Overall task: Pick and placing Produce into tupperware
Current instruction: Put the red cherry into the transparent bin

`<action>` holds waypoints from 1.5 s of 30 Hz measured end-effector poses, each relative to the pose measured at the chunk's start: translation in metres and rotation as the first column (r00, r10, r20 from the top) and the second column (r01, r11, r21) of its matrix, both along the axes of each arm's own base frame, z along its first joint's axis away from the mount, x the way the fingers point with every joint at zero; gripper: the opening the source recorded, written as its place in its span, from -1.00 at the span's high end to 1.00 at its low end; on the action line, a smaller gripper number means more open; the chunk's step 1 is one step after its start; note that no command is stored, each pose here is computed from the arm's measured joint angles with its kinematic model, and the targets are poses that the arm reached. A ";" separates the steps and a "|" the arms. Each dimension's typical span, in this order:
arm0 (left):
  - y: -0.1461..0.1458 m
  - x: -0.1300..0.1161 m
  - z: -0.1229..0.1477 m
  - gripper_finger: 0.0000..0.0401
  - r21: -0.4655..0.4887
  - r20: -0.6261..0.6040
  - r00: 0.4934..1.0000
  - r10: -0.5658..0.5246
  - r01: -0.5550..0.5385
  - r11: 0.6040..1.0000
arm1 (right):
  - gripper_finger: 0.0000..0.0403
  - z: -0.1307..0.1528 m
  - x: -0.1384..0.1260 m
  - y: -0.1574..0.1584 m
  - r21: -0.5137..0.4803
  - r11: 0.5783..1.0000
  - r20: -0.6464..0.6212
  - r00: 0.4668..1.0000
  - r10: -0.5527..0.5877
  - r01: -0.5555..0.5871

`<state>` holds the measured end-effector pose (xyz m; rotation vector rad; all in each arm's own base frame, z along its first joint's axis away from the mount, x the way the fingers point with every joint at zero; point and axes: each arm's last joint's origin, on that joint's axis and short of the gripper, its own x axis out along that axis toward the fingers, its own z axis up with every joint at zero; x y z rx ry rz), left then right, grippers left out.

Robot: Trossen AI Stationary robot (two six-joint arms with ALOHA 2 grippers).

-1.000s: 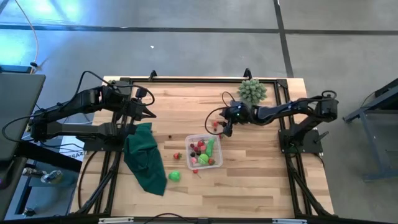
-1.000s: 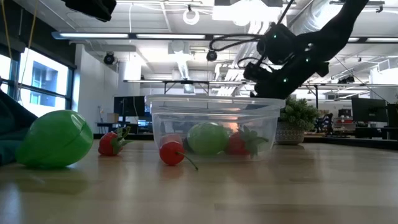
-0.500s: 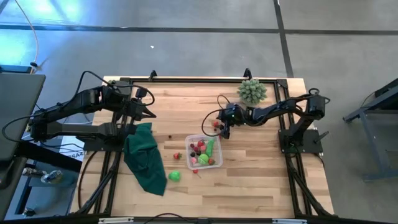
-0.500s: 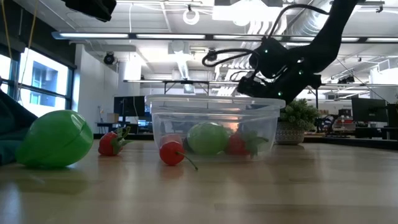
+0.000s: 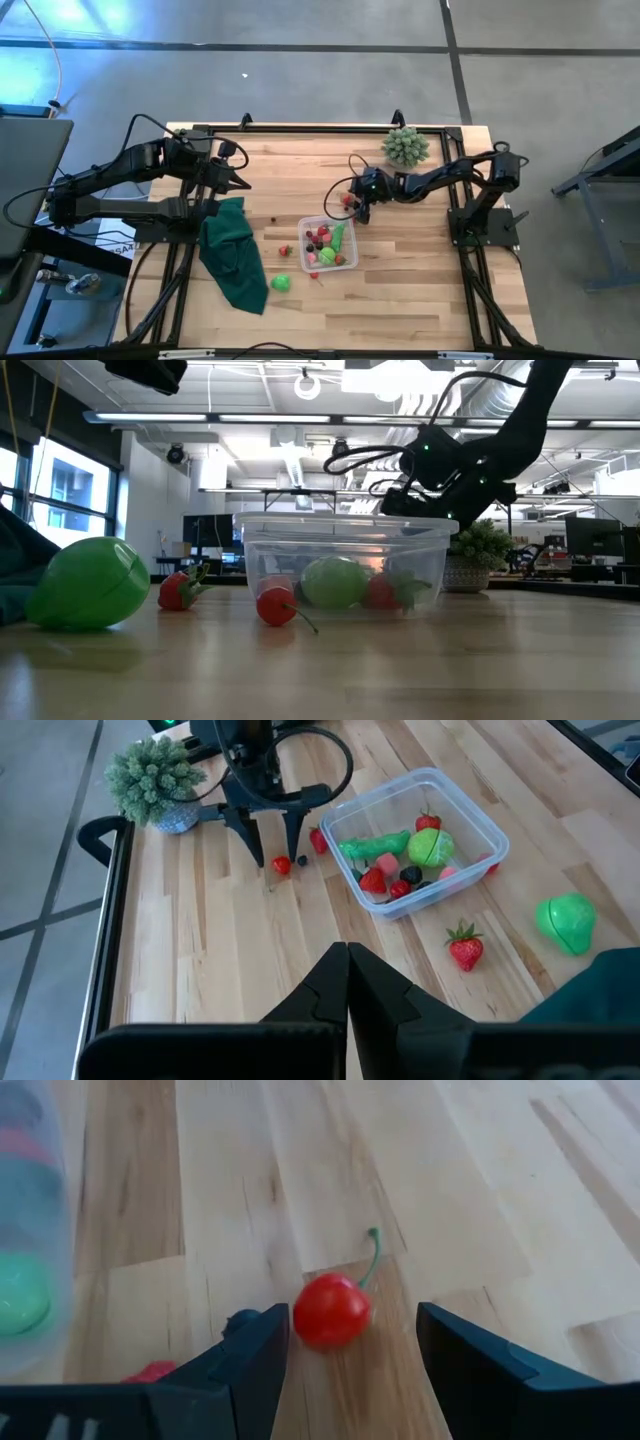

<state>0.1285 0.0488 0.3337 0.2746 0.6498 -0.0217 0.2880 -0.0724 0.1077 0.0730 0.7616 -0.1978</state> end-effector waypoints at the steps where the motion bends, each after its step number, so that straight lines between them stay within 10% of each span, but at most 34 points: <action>1: 0.000 0.000 0.000 1.00 0.000 0.000 1.000 0.000 0.000 1.000 | -0.06 -0.002 0.000 0.000 0.004 1.000 -0.008 1.000 0.000 0.000; 45: 0.000 0.000 0.000 1.00 0.000 0.000 1.000 0.000 0.000 1.000 | 0.46 -0.006 0.003 -0.002 0.046 0.998 0.031 0.999 -0.034 0.032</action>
